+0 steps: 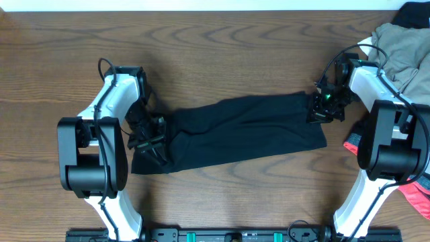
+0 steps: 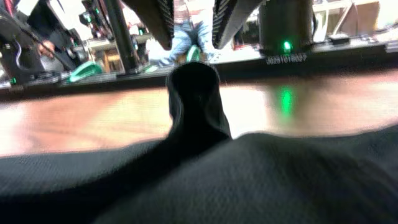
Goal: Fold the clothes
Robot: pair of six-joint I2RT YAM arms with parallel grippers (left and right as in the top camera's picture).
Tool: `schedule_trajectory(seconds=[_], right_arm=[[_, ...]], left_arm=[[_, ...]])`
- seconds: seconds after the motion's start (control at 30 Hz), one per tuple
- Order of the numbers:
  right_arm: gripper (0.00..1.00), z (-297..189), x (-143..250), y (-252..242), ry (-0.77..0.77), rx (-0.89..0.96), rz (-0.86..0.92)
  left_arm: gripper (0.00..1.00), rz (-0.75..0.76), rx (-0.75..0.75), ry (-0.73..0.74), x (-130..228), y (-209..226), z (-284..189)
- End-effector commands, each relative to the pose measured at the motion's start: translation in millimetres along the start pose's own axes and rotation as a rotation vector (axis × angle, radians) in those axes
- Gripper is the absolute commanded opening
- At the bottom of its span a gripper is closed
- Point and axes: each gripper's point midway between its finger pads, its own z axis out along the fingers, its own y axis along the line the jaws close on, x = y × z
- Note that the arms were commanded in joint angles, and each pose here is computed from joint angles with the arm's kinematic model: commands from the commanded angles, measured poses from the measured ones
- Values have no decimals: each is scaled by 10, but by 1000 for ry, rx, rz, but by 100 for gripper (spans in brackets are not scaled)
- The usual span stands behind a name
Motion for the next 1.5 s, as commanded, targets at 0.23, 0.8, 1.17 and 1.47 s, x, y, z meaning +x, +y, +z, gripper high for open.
schedule_trajectory(seconds=[0.23,0.8,1.17,1.47], right_arm=[[9,86,25,-208,17,58,29],[8,75,-9,-315,2,113,30],[8,34,-115,-481,-44,154,48],[7,17,-295,-499,-116,165,29]], left_arm=[[11,120,48,-520,-479,-306,-864],[6,111,-83,-604,-799,-146,-629],[25,91,-127,-656,-1081,-14,-433],[26,69,-175,-754,-1341,194,-246]])
